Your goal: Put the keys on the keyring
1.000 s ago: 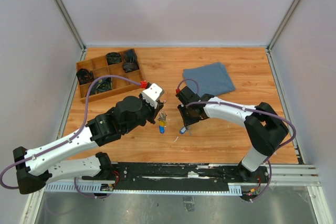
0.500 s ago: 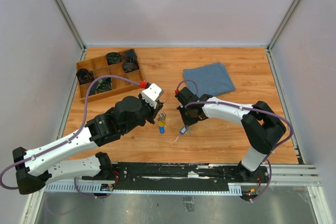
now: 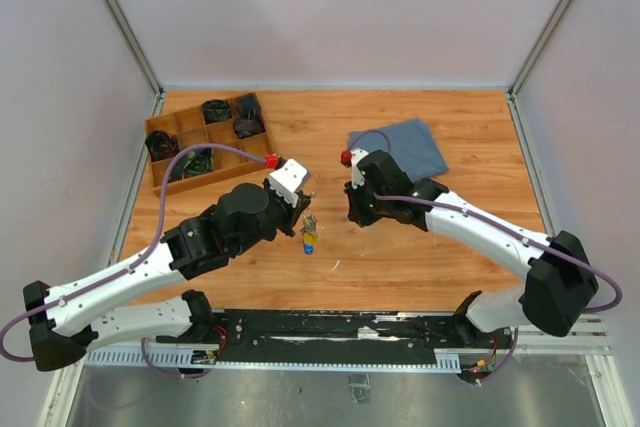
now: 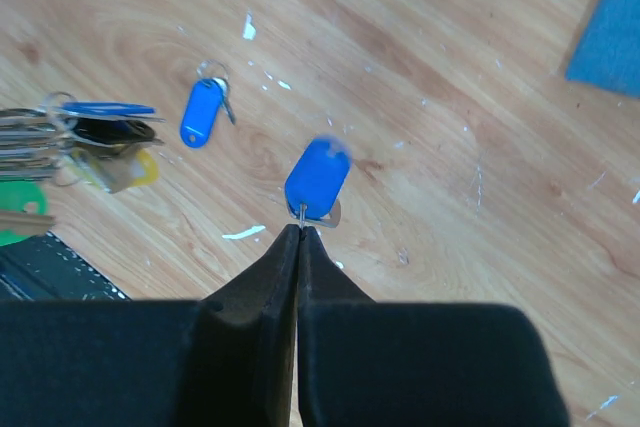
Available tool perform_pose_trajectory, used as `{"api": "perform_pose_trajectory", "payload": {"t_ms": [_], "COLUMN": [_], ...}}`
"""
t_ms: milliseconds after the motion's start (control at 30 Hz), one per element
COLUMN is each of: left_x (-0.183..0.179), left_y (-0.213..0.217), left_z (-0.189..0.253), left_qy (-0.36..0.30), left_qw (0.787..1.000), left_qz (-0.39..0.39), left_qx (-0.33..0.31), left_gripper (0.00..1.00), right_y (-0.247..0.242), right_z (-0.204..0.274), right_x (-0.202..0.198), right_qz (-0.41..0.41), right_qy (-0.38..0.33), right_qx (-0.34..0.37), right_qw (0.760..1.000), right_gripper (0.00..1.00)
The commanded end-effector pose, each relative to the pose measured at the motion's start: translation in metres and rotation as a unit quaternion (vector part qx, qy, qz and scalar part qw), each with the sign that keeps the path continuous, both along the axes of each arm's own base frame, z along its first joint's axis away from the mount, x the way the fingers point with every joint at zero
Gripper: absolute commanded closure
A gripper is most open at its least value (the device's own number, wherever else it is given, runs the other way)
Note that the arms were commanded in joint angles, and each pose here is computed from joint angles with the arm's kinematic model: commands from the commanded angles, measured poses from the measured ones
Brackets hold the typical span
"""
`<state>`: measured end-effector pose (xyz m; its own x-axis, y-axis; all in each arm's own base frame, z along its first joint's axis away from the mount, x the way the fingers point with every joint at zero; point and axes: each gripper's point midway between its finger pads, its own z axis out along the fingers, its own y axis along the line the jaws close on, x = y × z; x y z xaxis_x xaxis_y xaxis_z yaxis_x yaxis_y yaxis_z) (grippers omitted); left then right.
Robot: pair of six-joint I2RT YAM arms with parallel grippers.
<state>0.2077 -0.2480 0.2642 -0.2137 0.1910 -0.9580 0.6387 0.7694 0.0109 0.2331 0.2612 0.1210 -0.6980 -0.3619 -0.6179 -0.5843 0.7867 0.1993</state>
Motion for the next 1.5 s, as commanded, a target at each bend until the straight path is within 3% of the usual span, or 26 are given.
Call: {"api": "perform_pose_trajectory", "payload": {"t_ms": [0,800,967,1167,1467], "left_x": [0.002,0.009,0.009,0.010,0.010], "left_y": [-0.005,-0.025,-0.036,-0.044,-0.055], "left_z": [0.036,0.055,0.059,0.062,0.067], "left_qy": [-0.023,-0.030,-0.030,-0.031,-0.020], "left_qw": [0.998,0.998,0.997,0.997,0.996], "left_qz": [-0.002,-0.019,-0.035,-0.046,-0.054], "left_qx": [-0.050,-0.054,-0.057,-0.055,-0.070], "left_gripper": [0.99,0.99,1.00,0.99,0.99], "right_y": [0.008,-0.013,-0.011,-0.015,-0.005], "right_z": [0.028,0.142,0.163,0.186,0.212], "right_x": [0.002,-0.011,-0.021,-0.019,-0.019], "right_qz": [0.032,0.091,0.151,0.156,0.208], "right_qy": [-0.020,-0.186,-0.243,-0.316,-0.457], "right_qx": [0.030,0.093,0.108,0.127,0.154], "right_qw": [0.999,0.974,0.952,0.927,0.851], "right_gripper": [0.99,0.99,0.99,0.99,1.00]}}
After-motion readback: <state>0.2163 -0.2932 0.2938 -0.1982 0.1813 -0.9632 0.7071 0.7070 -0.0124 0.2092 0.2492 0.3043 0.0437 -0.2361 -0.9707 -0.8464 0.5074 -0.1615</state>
